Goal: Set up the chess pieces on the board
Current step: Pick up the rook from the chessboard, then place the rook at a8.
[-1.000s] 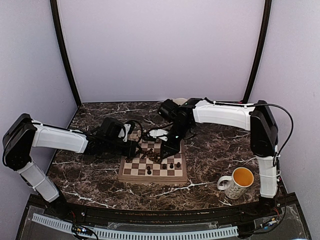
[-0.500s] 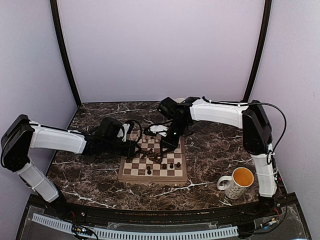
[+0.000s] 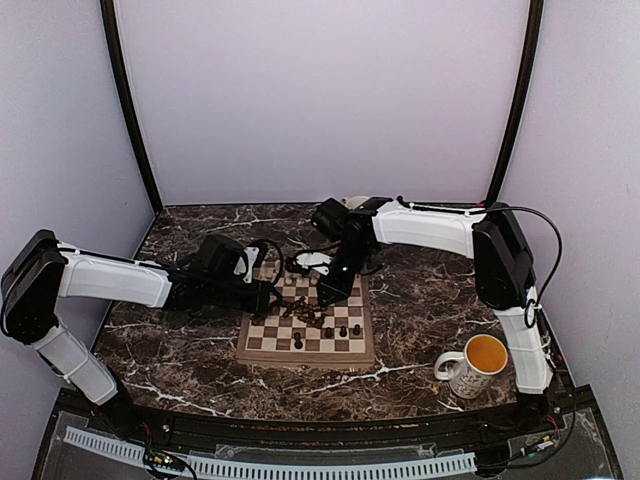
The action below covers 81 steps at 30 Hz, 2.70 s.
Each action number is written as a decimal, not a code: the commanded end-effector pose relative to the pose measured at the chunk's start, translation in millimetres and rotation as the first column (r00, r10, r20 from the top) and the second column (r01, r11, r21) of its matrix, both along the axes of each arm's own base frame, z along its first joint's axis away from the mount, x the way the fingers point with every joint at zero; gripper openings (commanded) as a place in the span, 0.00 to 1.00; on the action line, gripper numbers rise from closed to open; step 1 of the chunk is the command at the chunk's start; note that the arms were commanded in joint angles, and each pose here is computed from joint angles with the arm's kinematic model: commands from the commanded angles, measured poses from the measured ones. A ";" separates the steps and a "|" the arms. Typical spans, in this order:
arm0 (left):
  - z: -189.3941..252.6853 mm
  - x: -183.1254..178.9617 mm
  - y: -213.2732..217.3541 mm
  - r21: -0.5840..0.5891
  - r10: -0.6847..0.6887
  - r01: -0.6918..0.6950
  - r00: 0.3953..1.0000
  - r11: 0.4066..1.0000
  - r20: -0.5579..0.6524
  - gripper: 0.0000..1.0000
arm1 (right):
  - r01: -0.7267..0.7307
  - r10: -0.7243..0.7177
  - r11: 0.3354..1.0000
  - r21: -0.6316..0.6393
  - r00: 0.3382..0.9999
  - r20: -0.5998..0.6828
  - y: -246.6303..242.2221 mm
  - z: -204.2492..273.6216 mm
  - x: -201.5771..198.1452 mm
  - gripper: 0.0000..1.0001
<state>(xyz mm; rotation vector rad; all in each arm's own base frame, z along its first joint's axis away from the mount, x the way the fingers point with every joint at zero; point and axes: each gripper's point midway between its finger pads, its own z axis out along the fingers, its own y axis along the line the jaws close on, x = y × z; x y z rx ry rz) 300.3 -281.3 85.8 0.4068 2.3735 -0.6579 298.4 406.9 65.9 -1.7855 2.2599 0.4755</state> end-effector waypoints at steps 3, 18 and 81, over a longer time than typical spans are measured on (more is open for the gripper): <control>6.9 -2.6 4.1 -0.025 0.006 -0.006 1.000 1.000 0.007 0.46 | -0.005 0.005 1.000 0.024 1.000 -0.012 7.4 4.7 -1.1 0.13; 6.6 -2.2 1.6 -0.030 0.000 0.000 1.000 1.000 0.002 0.46 | -0.002 0.003 0.999 0.034 1.000 -0.021 7.7 7.6 -1.2 0.28; 38.9 -20.6 -42.1 -0.306 -0.209 0.276 0.950 0.911 0.233 0.49 | 0.014 -0.020 0.951 0.308 1.000 0.014 -13.8 102.5 -10.5 0.06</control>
